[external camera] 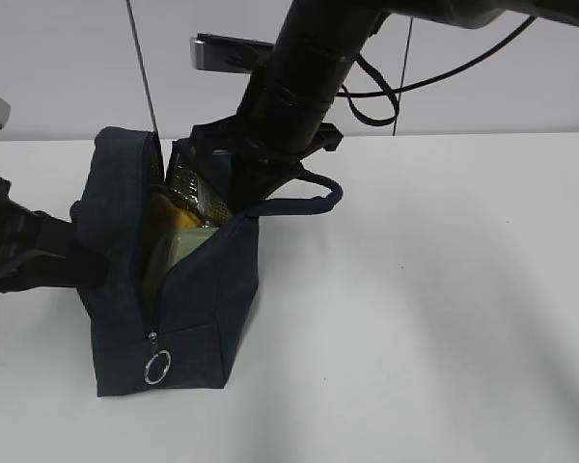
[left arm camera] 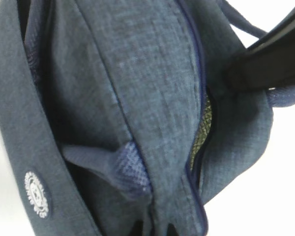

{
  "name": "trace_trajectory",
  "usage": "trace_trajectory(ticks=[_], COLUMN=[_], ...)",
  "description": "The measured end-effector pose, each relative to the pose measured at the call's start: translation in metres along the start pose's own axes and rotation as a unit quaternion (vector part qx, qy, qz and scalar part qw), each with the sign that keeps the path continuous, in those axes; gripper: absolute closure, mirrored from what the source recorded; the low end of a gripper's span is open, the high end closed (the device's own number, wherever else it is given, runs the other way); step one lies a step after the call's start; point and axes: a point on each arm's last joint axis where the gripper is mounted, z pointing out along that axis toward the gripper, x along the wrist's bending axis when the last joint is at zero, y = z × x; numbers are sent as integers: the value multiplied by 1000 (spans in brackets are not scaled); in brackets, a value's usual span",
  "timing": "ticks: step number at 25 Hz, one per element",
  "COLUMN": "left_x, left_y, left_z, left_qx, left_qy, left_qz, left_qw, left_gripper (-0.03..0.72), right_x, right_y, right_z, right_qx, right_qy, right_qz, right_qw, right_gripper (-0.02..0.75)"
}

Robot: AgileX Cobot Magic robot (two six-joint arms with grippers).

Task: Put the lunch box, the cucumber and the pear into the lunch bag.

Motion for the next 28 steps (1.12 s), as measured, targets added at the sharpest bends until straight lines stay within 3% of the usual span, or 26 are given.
trace_trajectory(ticks=[8, 11, 18, 28], left_x=[-30, -37, -48, -49], left_y=[-1, 1, 14, 19], left_z=[11, 18, 43, 55], left_qx=[-17, -13, 12, 33], left_qy=[-46, -55, -73, -75], left_qz=[46, 53, 55, 67], left_qw=[998, 997, 996, 994], left_gripper=[686, 686, 686, 686], right_x=[-11, -14, -14, -25], right_y=[-3, -4, -10, -29], right_z=[-11, -27, -53, -30], right_qx=[4, -4, -16, 34], right_qy=[-83, -124, -177, -189], right_qz=[-19, -26, -36, -32], right_qw=[996, 992, 983, 981], right_gripper=[724, 724, 724, 725])
